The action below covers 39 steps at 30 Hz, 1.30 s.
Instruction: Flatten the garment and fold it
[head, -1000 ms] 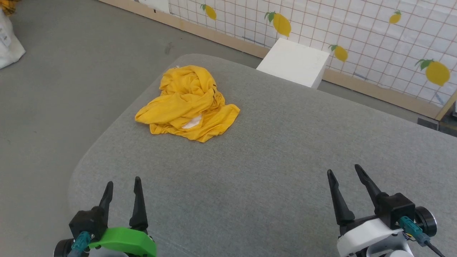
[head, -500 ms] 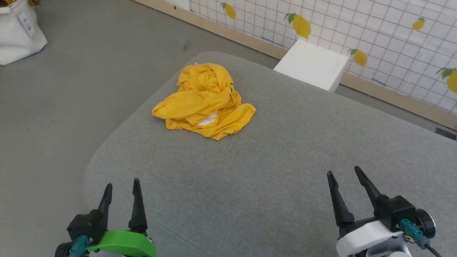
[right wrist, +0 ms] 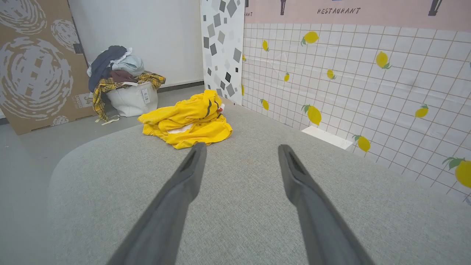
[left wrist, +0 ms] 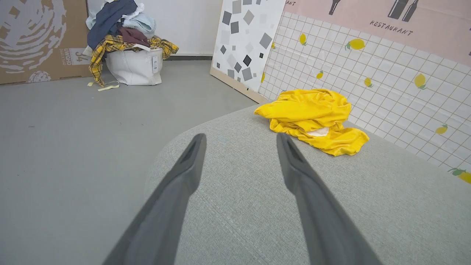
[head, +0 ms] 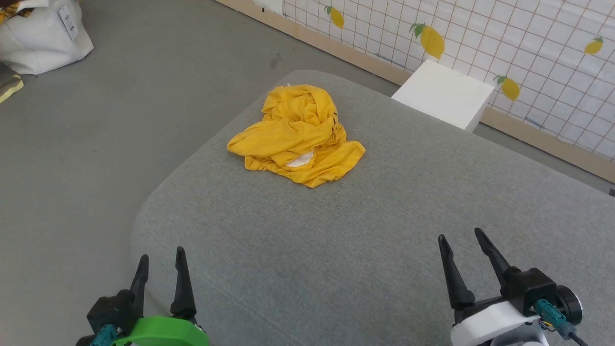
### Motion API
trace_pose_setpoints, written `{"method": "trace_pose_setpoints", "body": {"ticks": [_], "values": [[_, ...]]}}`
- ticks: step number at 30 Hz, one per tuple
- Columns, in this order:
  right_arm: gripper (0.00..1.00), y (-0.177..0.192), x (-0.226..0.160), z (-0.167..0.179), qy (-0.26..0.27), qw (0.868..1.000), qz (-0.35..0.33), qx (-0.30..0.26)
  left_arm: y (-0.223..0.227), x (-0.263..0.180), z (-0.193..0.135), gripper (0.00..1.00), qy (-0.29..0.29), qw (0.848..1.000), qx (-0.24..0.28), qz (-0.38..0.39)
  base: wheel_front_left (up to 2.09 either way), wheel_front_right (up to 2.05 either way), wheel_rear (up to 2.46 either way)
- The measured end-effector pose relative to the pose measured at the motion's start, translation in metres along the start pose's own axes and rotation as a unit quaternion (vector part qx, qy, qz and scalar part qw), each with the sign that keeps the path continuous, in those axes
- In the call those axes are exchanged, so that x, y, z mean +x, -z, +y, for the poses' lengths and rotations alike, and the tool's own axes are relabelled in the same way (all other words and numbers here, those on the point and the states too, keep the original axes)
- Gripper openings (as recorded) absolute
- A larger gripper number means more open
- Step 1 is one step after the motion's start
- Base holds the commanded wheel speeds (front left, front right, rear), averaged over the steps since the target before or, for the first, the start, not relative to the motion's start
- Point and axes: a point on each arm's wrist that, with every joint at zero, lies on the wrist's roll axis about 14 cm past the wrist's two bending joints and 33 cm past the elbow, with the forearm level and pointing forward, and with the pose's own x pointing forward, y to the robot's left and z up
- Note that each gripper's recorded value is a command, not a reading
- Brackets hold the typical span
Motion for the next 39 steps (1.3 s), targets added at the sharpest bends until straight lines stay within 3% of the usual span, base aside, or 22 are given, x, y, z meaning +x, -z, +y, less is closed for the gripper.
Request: {"method": "trace_pose_setpoints", "body": {"ticks": [5, 9, 17, 25, 30, 37, 39], "values": [[1.00, 0.001, 0.000, -0.001, 0.001, 1.000, 0.001, 0.001, 0.000, 0.000, -0.001, 1.00, 0.004, 1.000, 0.000, 0.001, 0.00, 0.00, 0.00], [1.00, 0.004, 0.001, -0.009, 0.012, 1.000, 0.002, 0.003, -0.008, 0.011, -0.017, 1.00, 0.040, 0.999, 0.002, -0.011, 0.00, 0.00, 0.00], [1.00, 0.002, 0.010, -0.027, 0.028, 1.000, -0.004, -0.014, -0.097, 0.077, -0.078, 1.00, 0.164, 0.979, 0.065, -0.104, 0.00, 0.00, 0.00], [1.00, -0.007, 0.038, -0.038, 0.024, 0.999, -0.012, -0.033, -0.151, 0.146, -0.145, 1.00, 0.238, 0.958, 0.111, -0.117, 0.00, 0.00, 0.00], [1.00, -0.002, 0.052, -0.045, 0.025, 0.999, -0.008, -0.037, -0.148, 0.188, -0.181, 1.00, 0.274, 0.945, 0.148, -0.094, 0.00, 0.00, 0.00], [1.00, 0.011, 0.060, -0.069, 0.047, 0.999, 0.000, -0.027, -0.094, 0.240, -0.210, 1.00, 0.295, 0.937, 0.188, -0.001, 0.00, 0.00, 0.00], [1.00, 0.016, 0.060, -0.077, 0.056, 0.998, 0.003, -0.025, -0.071, 0.249, -0.221, 1.00, 0.311, 0.926, 0.210, 0.026, 0.00, 0.00, 0.00]]}}
